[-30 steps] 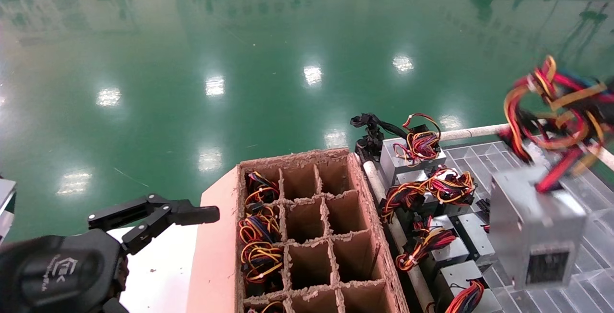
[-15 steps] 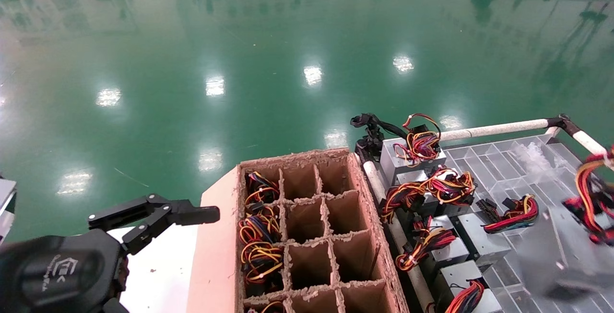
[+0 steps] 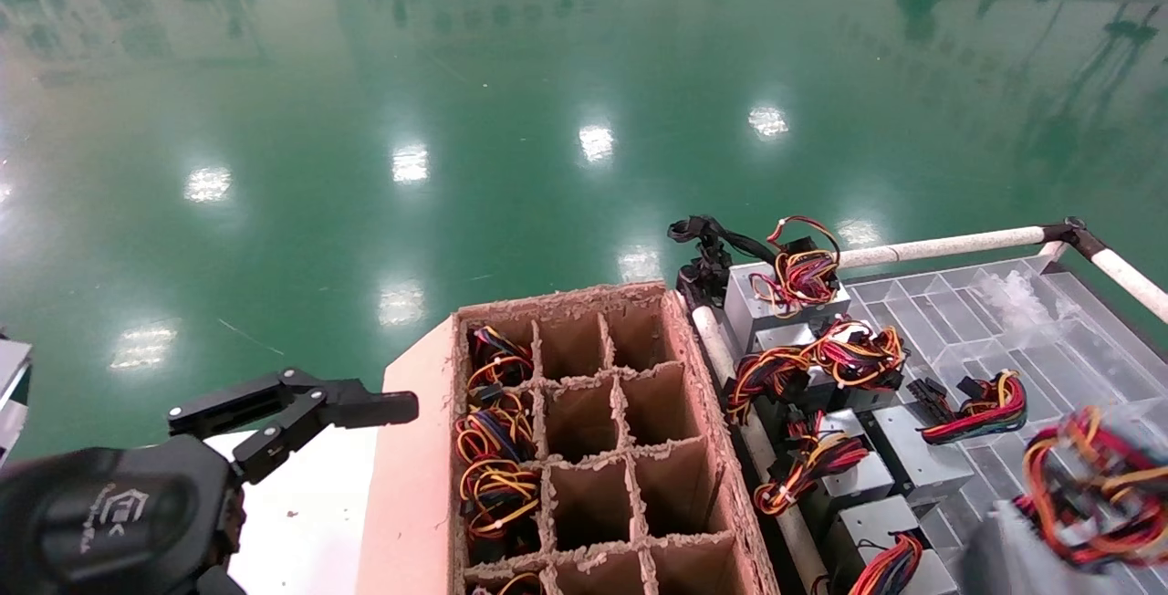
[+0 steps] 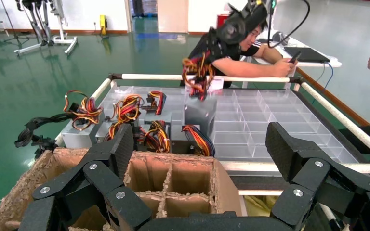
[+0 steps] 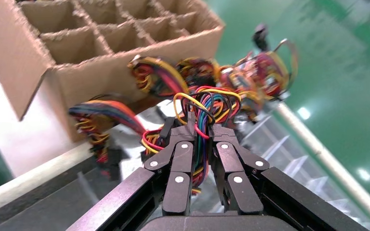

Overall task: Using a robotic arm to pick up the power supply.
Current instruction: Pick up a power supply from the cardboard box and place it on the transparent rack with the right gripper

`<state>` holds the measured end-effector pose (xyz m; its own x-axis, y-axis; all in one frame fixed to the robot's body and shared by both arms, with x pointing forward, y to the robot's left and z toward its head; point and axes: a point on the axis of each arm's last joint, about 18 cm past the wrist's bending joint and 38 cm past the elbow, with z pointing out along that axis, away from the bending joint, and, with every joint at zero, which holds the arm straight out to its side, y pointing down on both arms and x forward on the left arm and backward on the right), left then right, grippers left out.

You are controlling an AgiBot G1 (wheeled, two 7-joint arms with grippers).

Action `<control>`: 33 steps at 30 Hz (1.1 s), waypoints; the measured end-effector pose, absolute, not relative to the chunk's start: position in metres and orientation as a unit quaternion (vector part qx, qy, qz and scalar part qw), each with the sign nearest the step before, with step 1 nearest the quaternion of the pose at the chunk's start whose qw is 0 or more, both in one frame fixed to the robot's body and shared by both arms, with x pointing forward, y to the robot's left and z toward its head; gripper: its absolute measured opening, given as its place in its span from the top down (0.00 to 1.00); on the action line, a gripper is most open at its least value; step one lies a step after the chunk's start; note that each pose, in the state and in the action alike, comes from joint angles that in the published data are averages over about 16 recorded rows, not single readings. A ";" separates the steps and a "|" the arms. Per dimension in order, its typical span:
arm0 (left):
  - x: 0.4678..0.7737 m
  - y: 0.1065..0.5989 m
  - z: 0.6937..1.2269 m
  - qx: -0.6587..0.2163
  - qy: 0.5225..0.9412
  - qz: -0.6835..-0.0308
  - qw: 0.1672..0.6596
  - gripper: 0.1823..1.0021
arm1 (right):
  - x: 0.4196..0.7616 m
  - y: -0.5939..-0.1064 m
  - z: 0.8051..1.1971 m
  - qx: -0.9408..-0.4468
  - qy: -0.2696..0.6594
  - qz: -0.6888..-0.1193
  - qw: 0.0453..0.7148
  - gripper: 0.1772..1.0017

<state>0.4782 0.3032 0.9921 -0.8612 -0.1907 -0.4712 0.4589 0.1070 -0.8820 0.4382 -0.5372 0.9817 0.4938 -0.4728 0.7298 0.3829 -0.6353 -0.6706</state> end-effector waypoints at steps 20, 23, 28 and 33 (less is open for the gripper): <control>0.478 0.303 0.992 0.095 0.702 -0.661 0.246 0.00 | 0.475 -0.508 0.973 -0.753 0.033 -0.470 0.458 0.96; 0.478 0.303 0.992 0.095 0.702 -0.661 0.246 0.00 | 0.475 -0.510 0.968 -0.748 0.038 -0.468 0.469 0.96; 0.478 0.303 0.992 0.095 0.702 -0.661 0.246 0.00 | 0.472 -0.518 0.955 -0.740 0.052 -0.465 0.483 0.96; 0.478 0.303 0.992 0.095 0.702 -0.661 0.246 0.00 | 0.466 -0.528 0.937 -0.732 0.069 -0.464 0.495 0.96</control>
